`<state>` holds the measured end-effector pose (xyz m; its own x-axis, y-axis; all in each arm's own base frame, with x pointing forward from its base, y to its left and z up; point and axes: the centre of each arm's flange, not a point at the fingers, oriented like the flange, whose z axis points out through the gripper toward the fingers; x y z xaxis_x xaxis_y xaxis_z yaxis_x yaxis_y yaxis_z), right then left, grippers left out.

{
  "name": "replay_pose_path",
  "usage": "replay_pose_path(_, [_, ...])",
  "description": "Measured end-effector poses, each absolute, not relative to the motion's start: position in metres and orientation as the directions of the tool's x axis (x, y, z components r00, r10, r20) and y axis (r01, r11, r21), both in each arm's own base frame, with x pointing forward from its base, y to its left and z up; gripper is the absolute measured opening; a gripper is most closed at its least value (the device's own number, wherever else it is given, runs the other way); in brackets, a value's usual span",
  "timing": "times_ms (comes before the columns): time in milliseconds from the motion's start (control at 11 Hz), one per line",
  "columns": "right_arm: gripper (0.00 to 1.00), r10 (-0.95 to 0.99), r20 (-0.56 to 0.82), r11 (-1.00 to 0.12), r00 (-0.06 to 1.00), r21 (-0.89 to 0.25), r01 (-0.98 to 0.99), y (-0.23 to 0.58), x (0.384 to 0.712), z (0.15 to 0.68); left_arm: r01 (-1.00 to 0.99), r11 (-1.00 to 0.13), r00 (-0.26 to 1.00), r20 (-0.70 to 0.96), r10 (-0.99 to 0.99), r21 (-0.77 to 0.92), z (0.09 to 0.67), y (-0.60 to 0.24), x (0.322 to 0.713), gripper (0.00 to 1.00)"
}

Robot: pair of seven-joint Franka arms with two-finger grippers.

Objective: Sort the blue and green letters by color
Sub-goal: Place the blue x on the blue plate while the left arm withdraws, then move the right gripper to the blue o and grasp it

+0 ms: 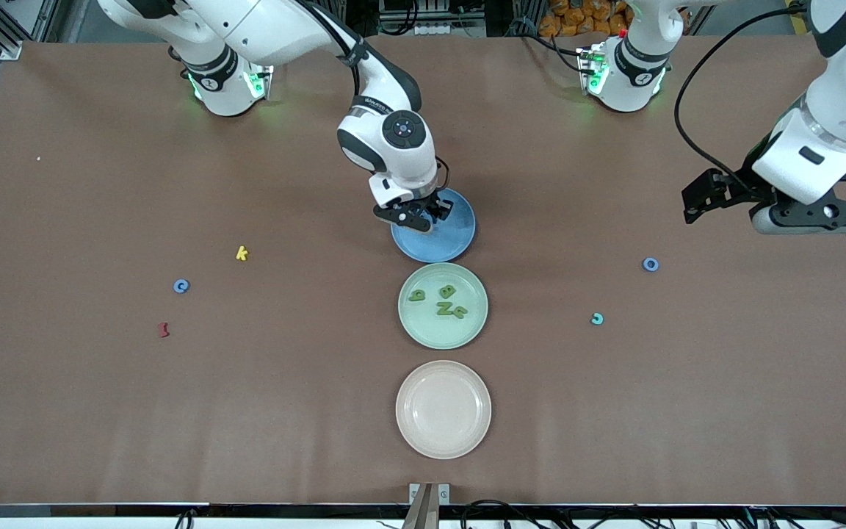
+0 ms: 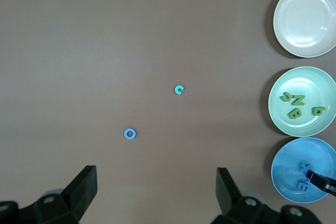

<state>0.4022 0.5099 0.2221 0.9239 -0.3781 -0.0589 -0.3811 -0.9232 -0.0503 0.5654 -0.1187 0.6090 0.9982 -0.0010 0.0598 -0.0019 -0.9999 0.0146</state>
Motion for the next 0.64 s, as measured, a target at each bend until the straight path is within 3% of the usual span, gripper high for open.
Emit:
replay_pose_path(273, [0.96, -0.404, -0.063, -0.914, 0.912, 0.013, -0.404, 0.5, 0.417, 0.227, 0.008, -1.0, 0.998, 0.069, 0.008, 0.008, 0.616, -0.113, 0.555, 1.0])
replay_pose_path(638, [1.0, -0.449, -0.065, -0.893, 0.891, 0.045, -0.447, 0.441, 0.477, 0.227, -0.001, -1.0, 0.996, 0.085, -0.001, 0.001, 0.626, -0.111, 0.544, 1.0])
